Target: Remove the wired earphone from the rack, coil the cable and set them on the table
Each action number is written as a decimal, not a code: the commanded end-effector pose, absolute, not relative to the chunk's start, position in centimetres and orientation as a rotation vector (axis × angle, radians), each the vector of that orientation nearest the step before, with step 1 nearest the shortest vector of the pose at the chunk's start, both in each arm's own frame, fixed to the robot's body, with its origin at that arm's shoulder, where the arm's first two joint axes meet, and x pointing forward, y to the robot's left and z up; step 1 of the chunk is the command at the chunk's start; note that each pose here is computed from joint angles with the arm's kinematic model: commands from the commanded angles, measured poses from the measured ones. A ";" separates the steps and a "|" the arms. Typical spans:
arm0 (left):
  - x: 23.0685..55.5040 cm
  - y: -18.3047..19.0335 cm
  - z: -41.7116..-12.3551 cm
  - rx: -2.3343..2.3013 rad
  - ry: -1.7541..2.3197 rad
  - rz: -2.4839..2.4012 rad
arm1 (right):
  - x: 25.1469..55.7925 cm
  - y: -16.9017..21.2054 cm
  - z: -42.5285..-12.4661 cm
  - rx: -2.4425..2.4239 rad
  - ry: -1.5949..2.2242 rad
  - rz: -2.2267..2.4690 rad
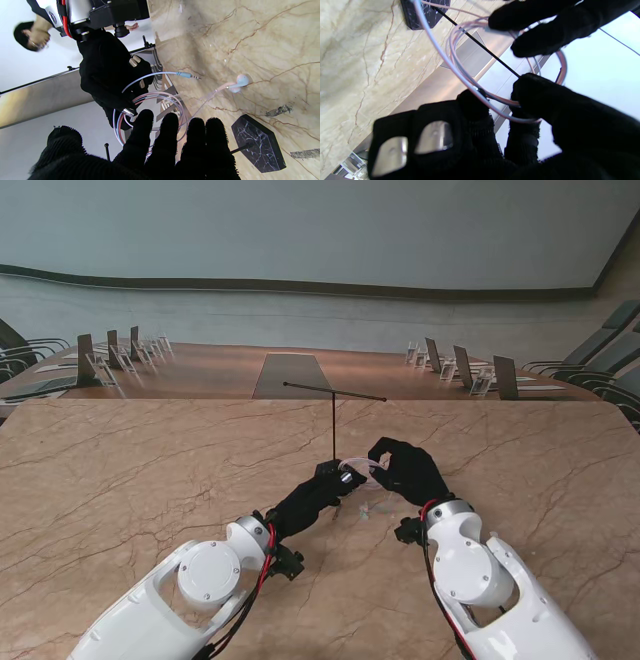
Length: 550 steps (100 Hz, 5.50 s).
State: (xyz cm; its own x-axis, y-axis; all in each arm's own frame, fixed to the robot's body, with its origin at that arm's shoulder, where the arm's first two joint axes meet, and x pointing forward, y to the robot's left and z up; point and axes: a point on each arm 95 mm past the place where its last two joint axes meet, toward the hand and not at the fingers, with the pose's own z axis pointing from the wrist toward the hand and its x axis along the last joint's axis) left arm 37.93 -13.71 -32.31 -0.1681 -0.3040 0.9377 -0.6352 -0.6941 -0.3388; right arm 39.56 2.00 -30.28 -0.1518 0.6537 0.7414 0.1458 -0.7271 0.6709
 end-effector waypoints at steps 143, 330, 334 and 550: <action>37.6 -10.6 -33.4 1.939 -1.145 2.068 | 36.6 0.5 -23.3 1.360 1.389 2.045; 36.4 -14.5 -33.8 1.728 -1.507 1.944 | 37.2 3.2 -22.1 1.283 1.658 2.215; 36.3 -14.6 -33.8 1.722 -1.508 1.949 | 37.2 3.3 -22.2 1.287 1.661 2.213; 37.7 -16.4 -34.1 1.730 -1.490 2.029 | 35.7 4.2 -24.0 1.377 1.738 2.271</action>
